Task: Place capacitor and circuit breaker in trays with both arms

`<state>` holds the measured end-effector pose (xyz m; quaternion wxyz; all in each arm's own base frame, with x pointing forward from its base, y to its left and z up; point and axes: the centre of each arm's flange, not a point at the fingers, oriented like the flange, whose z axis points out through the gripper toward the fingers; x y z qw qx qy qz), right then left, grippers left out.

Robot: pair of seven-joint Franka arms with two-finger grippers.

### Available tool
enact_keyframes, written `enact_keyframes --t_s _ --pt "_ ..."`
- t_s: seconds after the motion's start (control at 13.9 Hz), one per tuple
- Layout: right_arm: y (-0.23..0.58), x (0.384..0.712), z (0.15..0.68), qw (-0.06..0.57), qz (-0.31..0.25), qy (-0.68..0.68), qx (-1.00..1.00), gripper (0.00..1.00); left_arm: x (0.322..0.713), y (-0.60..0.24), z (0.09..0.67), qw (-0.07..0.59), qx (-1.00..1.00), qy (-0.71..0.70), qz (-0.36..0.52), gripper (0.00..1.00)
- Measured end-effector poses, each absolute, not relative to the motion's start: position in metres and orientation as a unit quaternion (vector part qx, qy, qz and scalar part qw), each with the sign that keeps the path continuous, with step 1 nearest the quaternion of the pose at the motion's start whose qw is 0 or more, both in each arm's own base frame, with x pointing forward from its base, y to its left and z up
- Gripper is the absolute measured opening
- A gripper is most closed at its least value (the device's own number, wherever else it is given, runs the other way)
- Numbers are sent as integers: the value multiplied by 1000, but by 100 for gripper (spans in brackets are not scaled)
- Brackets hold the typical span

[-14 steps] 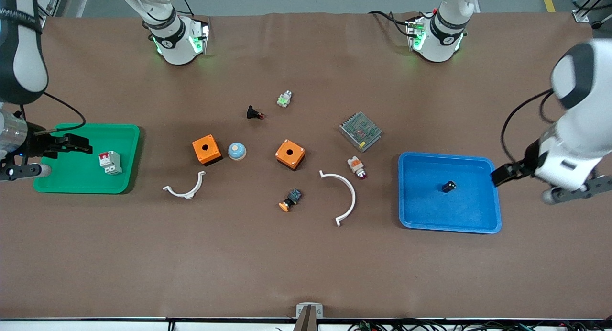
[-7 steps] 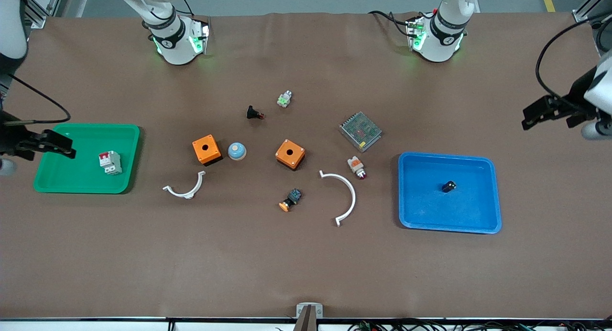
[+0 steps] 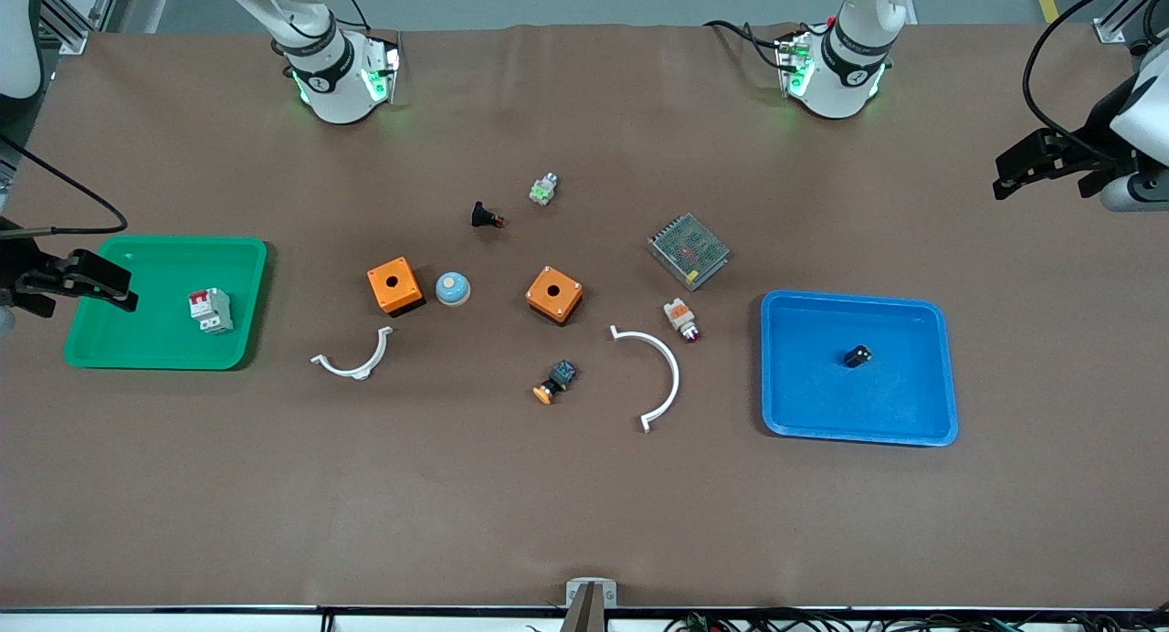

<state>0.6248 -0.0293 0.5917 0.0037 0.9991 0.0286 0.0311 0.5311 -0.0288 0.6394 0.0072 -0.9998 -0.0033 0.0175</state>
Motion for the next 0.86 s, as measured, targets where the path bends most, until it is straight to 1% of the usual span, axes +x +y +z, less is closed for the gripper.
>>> enact_keyframes --t_s 0.14,0.29,0.65,0.86 --pt "-25 624 589 4 28 20 999 100 531 -25 640 7 -1000 -6 17 100" --pt "-17 617 587 8 40 22 999 100 531 -26 639 7 -1000 -6 17 100" --pt "-6 575 620 19 62 16 998 100 531 -31 639 7 -1000 -1 17 100" --pt "-6 564 625 21 56 13 998 100 531 -33 641 7 -1000 1 14 100"
